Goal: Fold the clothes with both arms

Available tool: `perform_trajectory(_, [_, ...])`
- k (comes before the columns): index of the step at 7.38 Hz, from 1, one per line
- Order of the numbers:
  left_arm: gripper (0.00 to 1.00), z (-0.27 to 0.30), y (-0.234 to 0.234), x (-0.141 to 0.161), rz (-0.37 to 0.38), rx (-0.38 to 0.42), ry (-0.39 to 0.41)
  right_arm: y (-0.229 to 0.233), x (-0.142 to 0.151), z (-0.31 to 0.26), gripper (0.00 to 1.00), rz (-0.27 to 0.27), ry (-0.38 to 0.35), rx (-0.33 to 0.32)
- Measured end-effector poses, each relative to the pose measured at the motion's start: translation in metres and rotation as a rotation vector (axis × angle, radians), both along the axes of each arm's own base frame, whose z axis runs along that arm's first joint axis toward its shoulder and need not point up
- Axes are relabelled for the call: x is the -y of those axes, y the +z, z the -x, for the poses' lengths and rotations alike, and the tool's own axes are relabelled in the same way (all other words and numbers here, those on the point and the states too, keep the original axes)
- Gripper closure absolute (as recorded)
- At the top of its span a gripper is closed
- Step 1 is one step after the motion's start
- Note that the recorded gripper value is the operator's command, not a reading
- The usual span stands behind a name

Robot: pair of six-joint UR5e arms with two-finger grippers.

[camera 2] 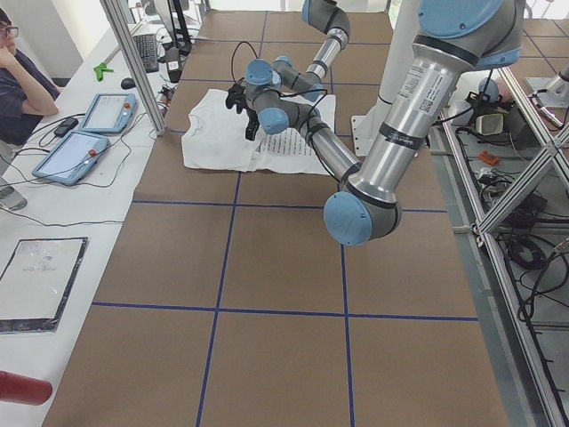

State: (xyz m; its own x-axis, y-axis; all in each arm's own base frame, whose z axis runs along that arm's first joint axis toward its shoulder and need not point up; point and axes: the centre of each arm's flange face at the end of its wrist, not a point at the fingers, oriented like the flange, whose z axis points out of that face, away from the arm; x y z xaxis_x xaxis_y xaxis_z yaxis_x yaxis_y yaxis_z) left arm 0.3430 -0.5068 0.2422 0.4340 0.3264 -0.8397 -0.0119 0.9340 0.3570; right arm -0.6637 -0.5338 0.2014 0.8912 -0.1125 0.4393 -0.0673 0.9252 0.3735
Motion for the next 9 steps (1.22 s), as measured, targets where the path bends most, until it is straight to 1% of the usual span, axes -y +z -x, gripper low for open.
perform_trajectory(4, [0.0,0.001,-0.003,-0.002,-0.001,-0.005,-0.001,-0.004,-0.004,-0.017,1.0,0.013,0.002,-0.028])
perform_trajectory(5, [0.0,0.001,-0.003,-0.002,-0.001,-0.005,-0.001,0.004,-0.004,-0.031,1.0,0.014,0.005,-0.04])
perform_trajectory(9, [0.0,0.0,0.0,0.0,0.0,0.0,0.0,0.065,0.007,-0.091,1.0,0.001,-0.009,-0.096])
